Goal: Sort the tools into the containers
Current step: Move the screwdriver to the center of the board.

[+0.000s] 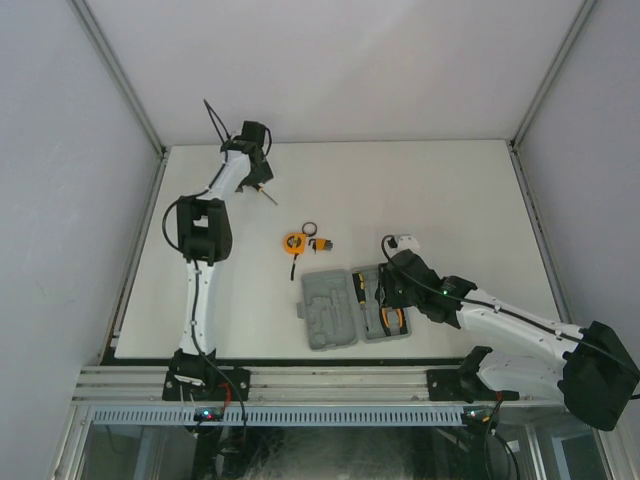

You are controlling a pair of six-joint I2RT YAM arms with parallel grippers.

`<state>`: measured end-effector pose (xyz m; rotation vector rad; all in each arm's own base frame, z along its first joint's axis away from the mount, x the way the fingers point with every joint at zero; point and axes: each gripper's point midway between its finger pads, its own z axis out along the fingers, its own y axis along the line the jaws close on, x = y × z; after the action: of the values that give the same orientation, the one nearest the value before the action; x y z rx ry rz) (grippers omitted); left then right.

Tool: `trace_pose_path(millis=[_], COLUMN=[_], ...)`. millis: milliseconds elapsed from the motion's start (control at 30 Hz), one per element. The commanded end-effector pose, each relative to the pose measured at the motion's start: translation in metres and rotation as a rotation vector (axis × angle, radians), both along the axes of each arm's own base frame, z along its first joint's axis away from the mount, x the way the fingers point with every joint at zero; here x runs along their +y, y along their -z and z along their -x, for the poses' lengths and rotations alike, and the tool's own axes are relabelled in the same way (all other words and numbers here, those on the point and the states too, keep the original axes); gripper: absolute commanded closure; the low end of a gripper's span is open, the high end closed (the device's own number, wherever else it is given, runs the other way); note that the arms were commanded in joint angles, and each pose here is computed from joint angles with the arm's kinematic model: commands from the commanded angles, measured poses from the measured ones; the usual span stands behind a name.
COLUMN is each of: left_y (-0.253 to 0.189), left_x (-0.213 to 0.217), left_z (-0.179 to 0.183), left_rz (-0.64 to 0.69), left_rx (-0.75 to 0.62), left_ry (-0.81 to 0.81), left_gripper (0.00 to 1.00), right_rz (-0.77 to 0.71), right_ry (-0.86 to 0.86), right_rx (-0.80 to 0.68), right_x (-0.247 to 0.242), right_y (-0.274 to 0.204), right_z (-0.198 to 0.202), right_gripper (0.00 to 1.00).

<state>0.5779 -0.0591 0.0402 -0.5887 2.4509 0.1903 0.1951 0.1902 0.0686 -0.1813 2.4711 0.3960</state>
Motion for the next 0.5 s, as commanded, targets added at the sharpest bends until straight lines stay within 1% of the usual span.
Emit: trace_pose_path(millis=[0, 167, 267, 467], left_y=[-0.023, -0.009, -0.002, 0.004], left_x=[0.0, -0.005, -0.007, -0.007], left_z=[-0.009, -0.001, 0.002, 0.01], left_rz=[-0.007, 0.021, 0.052, 0.079], left_rx=[-0.031, 0.024, 0.051, 0.085], left_ry=[0.015, 0.051, 0.066, 0.083], left_gripper=[0.3, 0.37, 0.45, 0.49], right_rz=[-0.031, -0.033, -0.034, -0.039], right_ry=[0.002, 0.005, 0.003, 0.003], right_rx=[-0.038, -0.038, -0.037, -0.042], right_x=[0.005, 0.005, 0.005, 0.005], right_y=[-0.008, -0.009, -0.009, -0.01], right_z=[-0.008, -0.01, -0.009, -0.011], right_gripper=[0.59, 0.6, 0.6, 0.6])
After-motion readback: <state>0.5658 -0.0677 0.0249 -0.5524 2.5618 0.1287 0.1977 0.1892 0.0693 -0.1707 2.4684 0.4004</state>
